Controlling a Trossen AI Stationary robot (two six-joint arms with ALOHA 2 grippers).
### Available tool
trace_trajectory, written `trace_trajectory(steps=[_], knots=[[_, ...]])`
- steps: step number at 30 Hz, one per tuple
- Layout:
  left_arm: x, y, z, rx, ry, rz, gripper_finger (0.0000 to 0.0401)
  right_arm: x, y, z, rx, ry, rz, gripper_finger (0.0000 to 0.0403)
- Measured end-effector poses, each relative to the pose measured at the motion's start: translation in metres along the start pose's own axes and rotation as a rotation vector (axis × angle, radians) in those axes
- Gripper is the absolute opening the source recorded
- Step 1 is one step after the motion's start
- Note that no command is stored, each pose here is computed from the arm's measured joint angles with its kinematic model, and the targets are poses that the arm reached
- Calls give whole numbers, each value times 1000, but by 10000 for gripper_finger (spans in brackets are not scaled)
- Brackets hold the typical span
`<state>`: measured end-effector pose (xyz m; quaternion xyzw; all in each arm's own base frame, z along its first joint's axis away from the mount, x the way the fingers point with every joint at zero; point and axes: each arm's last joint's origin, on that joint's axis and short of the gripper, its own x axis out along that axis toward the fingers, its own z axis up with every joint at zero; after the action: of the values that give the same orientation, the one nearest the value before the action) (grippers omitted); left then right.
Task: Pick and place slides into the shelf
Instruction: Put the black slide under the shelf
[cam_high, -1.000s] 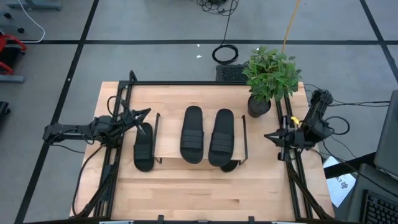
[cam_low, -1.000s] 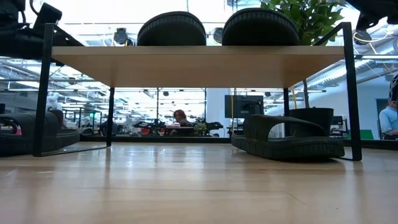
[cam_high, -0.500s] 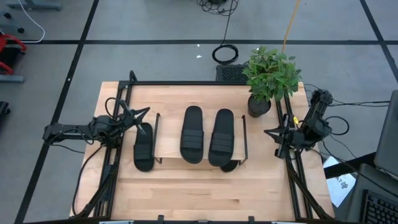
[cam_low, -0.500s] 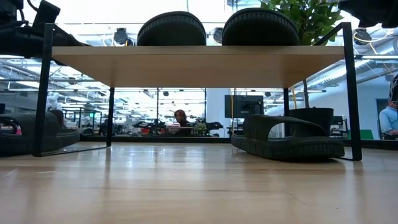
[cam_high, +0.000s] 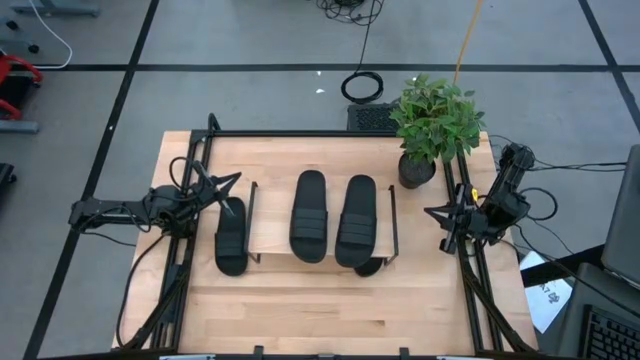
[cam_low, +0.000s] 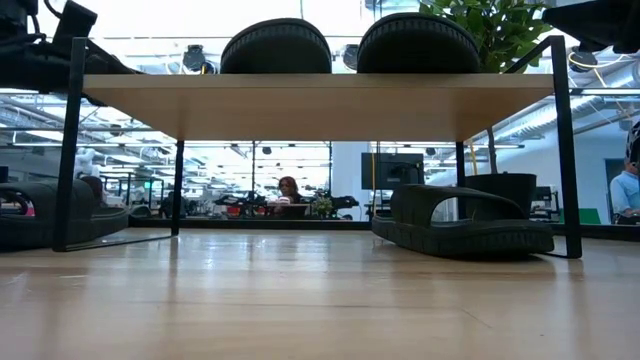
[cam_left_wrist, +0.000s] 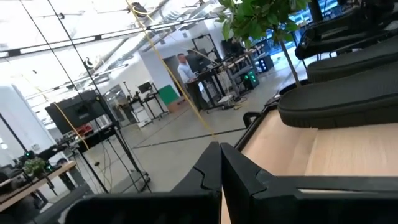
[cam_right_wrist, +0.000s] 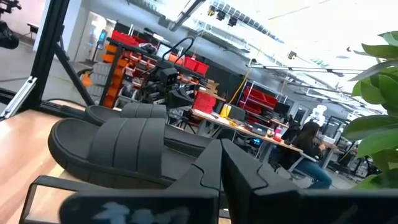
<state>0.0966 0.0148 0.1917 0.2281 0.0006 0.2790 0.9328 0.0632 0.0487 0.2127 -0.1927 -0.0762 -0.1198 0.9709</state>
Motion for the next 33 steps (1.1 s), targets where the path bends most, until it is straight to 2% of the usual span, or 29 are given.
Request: trace_trajectory(steps=[10,13,18,20,23,25,30,33], knots=[[0,-2,-3,-110,27,-20,5,0,-2,2,30,-11,-6,0],[0,-5,-6,-66,43,-79,5,0,-2,2,31,-11,-6,0],[-1,-5,-3,-25,15,-75,5,0,-2,2,35,-11,-6,0],[-1,-2,0,-26,18,-2,5,0,-2,2,50,-11,-6,0],[-4,3,3,-22,102,175,5,0,-2,1,67,-11,-5,0],[-6,6,11,-46,132,255,5,0,-2,1,67,-11,-5,0],[-11,14,31,-123,144,403,5,0,-1,1,64,-10,-4,0],[-12,15,38,-120,142,424,5,0,-1,1,76,-9,-3,0]])
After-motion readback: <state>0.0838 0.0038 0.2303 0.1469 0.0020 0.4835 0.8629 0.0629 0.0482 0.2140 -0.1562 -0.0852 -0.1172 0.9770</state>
